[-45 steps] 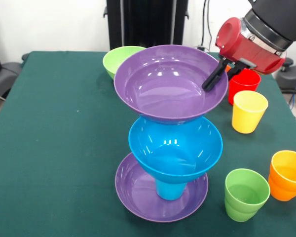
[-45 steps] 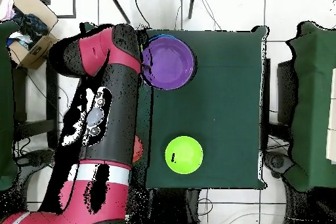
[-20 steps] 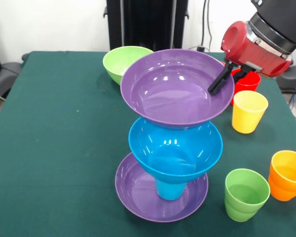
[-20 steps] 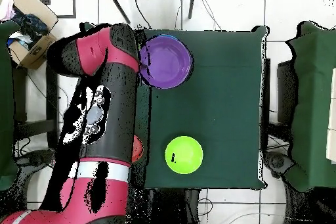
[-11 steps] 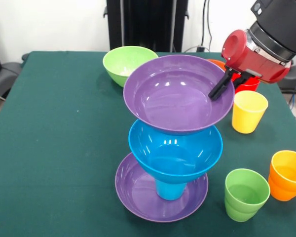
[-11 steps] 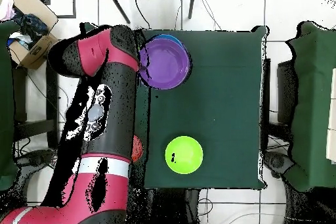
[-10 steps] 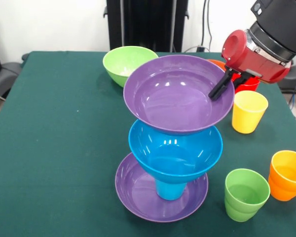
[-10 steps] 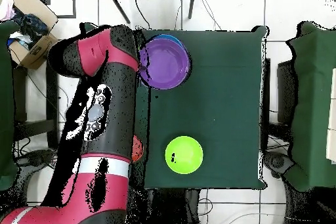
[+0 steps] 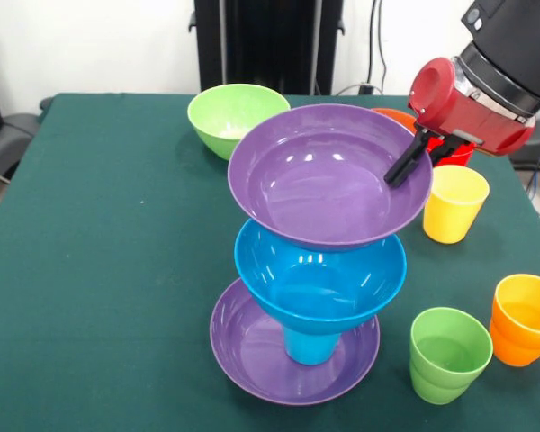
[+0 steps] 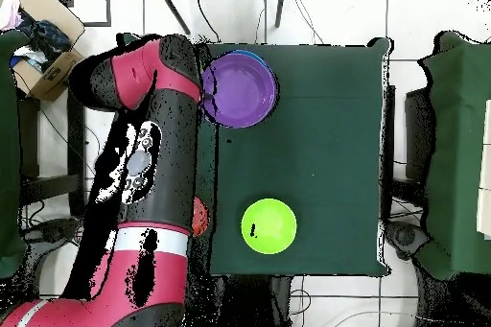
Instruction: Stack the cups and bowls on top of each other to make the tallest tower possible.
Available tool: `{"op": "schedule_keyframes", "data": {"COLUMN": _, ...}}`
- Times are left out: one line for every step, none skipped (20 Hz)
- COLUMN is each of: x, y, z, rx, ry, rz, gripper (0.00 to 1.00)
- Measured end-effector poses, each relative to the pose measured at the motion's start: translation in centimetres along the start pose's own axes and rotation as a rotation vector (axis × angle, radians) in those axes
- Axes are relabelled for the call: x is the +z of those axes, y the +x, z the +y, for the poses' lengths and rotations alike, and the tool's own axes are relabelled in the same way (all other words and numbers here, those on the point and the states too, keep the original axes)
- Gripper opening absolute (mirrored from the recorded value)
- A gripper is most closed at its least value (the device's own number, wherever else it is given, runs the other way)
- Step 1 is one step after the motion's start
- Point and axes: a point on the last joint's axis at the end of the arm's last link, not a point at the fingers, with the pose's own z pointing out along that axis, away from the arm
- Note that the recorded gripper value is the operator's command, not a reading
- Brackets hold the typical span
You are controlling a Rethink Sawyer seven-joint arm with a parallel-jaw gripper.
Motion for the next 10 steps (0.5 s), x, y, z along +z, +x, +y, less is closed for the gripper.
{"op": "schedule_keyframes", "data": {"x": 0.0, "y": -0.03, "z": 0.01, "rx": 0.0, "ry": 0.0, "rz": 0.0, "gripper": 0.0}}
{"op": "schedule_keyframes", "data": {"x": -0.01, "y": -0.06, "z": 0.02, "rx": 0.0, "ry": 0.0, "rz": -0.001, "gripper": 0.0}}
{"op": "schedule_keyframes", "data": {"x": -0.01, "y": -0.08, "z": 0.03, "rx": 0.0, "ry": 0.0, "rz": -0.002, "gripper": 0.0}}
{"op": "schedule_keyframes", "data": {"x": -0.07, "y": -0.16, "z": 0.02, "rx": 0.0, "ry": 0.0, "rz": -0.004, "gripper": 0.0}}
{"op": "schedule_keyframes", "data": {"x": -0.1, "y": -0.2, "z": 0.01, "rx": 0.0, "ry": 0.001, "rz": -0.005, "gripper": 0.0}}
{"op": "schedule_keyframes", "data": {"x": -0.15, "y": -0.25, "z": 0.01, "rx": 0.0, "ry": 0.0, "rz": -0.006, "gripper": 0.0}}
{"op": "schedule_keyframes", "data": {"x": -0.37, "y": -0.5, "z": -0.02, "rx": 0.001, "ry": 0.001, "rz": -0.013, "gripper": 0.0}}
{"op": "schedule_keyframes", "data": {"x": -0.48, "y": -0.63, "z": -0.04, "rx": 0.002, "ry": 0.001, "rz": -0.017, "gripper": 0.0}}
{"op": "schedule_keyframes", "data": {"x": -0.59, "y": -0.75, "z": -0.05, "rx": 0.002, "ry": 0.001, "rz": -0.02, "gripper": 0.0}}
{"op": "schedule_keyframes", "data": {"x": -0.71, "y": -0.88, "z": -0.07, "rx": 0.003, "ry": 0.001, "rz": -0.024, "gripper": 0.0}}
